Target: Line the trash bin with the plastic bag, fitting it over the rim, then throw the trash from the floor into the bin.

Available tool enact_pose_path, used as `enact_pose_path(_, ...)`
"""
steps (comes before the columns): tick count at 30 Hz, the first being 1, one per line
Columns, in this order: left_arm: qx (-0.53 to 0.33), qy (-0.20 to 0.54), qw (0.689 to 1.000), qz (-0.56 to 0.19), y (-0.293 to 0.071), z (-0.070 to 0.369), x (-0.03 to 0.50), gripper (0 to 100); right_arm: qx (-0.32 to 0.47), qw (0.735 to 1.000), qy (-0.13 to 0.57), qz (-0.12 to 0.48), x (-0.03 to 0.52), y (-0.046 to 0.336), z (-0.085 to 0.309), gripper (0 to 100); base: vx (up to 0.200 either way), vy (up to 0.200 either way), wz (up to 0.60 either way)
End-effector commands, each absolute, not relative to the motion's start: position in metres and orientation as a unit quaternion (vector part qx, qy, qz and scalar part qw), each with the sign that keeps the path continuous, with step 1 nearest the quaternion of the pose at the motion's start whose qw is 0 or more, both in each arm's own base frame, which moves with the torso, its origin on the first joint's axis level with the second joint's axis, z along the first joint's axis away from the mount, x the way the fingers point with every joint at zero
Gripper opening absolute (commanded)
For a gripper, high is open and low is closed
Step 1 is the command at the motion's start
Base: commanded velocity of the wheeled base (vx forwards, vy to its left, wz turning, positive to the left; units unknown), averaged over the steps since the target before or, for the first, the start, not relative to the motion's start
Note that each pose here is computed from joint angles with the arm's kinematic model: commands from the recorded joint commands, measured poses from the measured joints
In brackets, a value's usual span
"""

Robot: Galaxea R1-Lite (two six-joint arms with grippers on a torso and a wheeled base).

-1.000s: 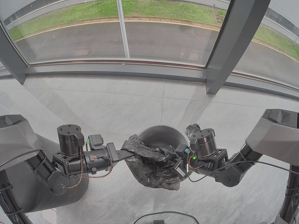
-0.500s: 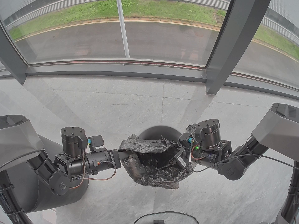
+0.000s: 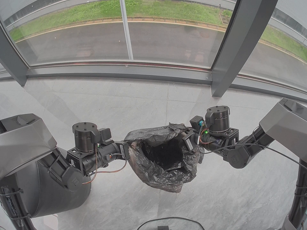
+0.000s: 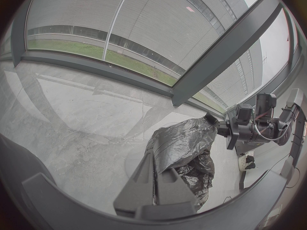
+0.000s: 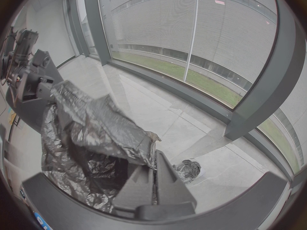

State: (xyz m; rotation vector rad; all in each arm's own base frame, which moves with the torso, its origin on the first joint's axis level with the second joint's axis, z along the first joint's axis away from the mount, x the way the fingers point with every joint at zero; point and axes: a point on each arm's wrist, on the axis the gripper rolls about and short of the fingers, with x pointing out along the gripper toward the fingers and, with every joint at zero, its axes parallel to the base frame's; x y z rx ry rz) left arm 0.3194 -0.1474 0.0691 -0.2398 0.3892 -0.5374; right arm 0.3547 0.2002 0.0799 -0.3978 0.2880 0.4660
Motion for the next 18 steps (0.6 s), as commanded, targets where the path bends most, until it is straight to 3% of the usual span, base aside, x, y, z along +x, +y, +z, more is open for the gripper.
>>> enact_pose_path(1, -0.114, 0.191, 0.939, -0.262, -0.148, 0.065, 0.325, 0, -0.191, 0.948, 0.144, 0.211, 0.372, 0.192, 0.072, 0, 0.0, 0.0, 0.0)
enact_pose_path(18, -0.111, 0.189, 0.939, -0.264, -0.154, 0.054, 0.342, 0, -0.192, 0.952, 0.135, 0.196, 0.394, 0.187, 0.066, 0, 0.0, 0.0, 0.0)
